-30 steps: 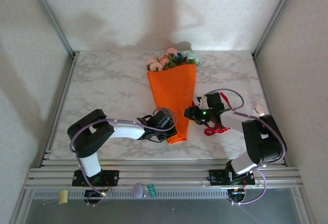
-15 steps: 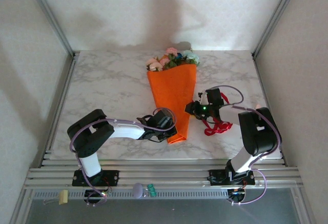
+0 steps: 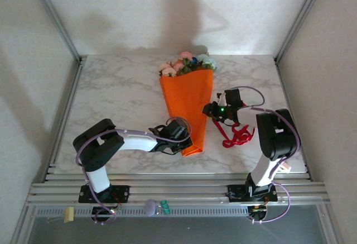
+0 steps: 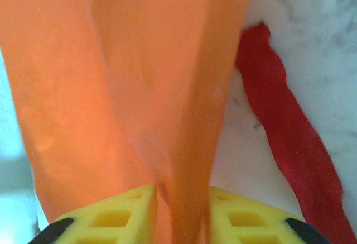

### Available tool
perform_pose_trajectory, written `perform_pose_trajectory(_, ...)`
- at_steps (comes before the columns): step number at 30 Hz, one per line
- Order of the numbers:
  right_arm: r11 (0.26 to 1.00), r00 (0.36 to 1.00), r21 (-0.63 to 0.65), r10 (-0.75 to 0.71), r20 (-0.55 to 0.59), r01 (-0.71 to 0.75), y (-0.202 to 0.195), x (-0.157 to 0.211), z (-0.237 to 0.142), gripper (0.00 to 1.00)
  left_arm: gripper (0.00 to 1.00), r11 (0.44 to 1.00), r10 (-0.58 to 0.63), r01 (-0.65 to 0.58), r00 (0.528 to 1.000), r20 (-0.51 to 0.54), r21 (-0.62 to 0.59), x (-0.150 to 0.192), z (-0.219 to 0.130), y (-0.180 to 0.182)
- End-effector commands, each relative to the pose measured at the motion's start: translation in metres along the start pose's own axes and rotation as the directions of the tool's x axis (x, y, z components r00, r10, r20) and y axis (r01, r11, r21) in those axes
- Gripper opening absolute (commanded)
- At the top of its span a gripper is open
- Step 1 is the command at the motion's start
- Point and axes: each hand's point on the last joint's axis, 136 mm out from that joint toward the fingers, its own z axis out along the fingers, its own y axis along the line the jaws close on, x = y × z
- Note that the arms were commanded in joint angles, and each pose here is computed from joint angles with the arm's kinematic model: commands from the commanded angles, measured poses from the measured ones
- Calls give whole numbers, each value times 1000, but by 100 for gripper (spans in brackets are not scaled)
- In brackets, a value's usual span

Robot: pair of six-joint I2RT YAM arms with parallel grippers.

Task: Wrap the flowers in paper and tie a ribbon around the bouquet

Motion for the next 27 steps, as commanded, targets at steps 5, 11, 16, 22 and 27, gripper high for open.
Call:
perform_pose_trajectory(5, 1000, 999, -7, 1, 53, -1, 0, -39, 12, 6, 0, 981, -26, 25, 1000, -2, -191, 5, -1, 58)
perform_pose_trajectory(11, 1000, 996, -12, 9, 94, -8, -1, -58, 10, 10, 0, 981, -25, 24, 1000, -2, -191, 5, -1, 57)
perform_pose_trajectory(16, 1000, 995, -22, 18, 103, -16, 1, -71, 19, 37, 0, 981, -26, 25, 1000, -5, -191, 5, 0, 57)
perform_pose_trajectory(22, 999, 992, -18, 43, 115, -42, -3, -87, 30, 4, 0, 982, -28, 26, 1000, -8, -188, 6, 0, 57)
perform_pose_trajectory(27, 998, 986, -9, 56, 158, -55, -6, -99, 28, 0, 0, 981, -29, 27, 1000, -8, -190, 6, -1, 58)
